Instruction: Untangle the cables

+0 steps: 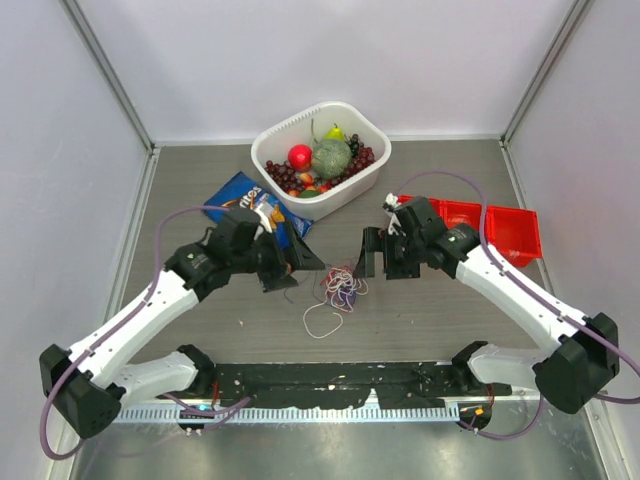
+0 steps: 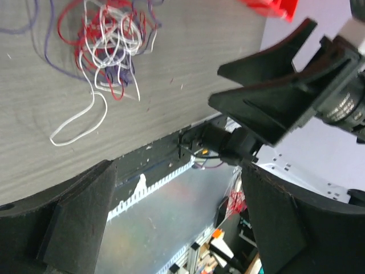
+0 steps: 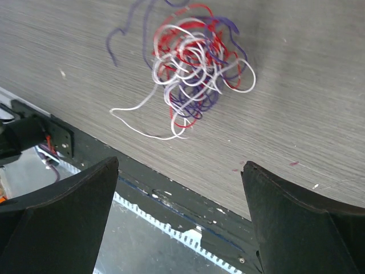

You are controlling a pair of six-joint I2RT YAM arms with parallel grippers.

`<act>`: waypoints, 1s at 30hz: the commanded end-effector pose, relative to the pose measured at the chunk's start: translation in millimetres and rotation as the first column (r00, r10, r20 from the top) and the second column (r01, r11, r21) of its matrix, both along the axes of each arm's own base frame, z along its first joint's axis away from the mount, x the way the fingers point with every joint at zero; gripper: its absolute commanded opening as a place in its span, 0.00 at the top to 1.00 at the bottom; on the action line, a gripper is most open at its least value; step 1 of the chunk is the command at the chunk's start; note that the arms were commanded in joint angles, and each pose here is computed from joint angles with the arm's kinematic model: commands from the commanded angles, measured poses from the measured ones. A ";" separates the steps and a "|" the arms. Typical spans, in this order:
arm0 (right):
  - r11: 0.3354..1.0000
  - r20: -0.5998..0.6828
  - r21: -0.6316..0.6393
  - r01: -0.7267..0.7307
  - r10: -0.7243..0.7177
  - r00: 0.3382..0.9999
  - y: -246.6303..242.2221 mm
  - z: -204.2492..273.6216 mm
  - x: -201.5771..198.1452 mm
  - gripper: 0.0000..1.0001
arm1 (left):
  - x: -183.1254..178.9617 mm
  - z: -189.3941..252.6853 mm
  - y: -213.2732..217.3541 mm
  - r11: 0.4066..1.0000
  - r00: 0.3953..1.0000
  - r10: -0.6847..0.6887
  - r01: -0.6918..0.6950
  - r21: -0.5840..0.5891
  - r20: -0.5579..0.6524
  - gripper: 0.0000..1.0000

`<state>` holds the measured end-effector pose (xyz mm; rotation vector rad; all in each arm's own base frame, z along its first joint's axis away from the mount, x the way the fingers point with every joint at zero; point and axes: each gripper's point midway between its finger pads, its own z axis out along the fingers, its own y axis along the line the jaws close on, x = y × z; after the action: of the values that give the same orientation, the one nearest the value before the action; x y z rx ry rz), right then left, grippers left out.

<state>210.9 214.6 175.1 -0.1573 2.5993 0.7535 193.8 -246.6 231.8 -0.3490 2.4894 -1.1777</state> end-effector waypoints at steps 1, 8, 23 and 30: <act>0.998 -0.025 0.062 -0.010 0.011 1.000 14.6 -16.1 3.7 0.06 | -0.2 -3.9 -21.0 1.000 1.000 0.025 -0.025 -0.012 0.014 0.06; 0.999 -0.093 -0.021 -0.025 0.023 0.995 16.7 -65.3 5.9 0.08 | -2.6 -38.4 -24.2 0.998 0.997 0.059 -0.059 -0.012 -0.048 0.05; 0.995 -0.096 -0.087 0.038 -0.046 0.994 46.9 -113.8 12.3 0.39 | -30.5 -67.8 8.6 0.991 0.994 0.104 -0.100 0.083 -0.040 0.18; 0.989 -0.113 -0.016 -0.145 0.143 0.983 89.0 -119.4 -10.2 0.88 | -29.5 -55.2 2.6 0.996 0.997 0.073 -0.071 0.059 -0.018 0.24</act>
<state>203.2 265.9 39.6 -0.1984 2.8121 0.6489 160.3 -238.5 159.9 -0.4712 2.5447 -1.0324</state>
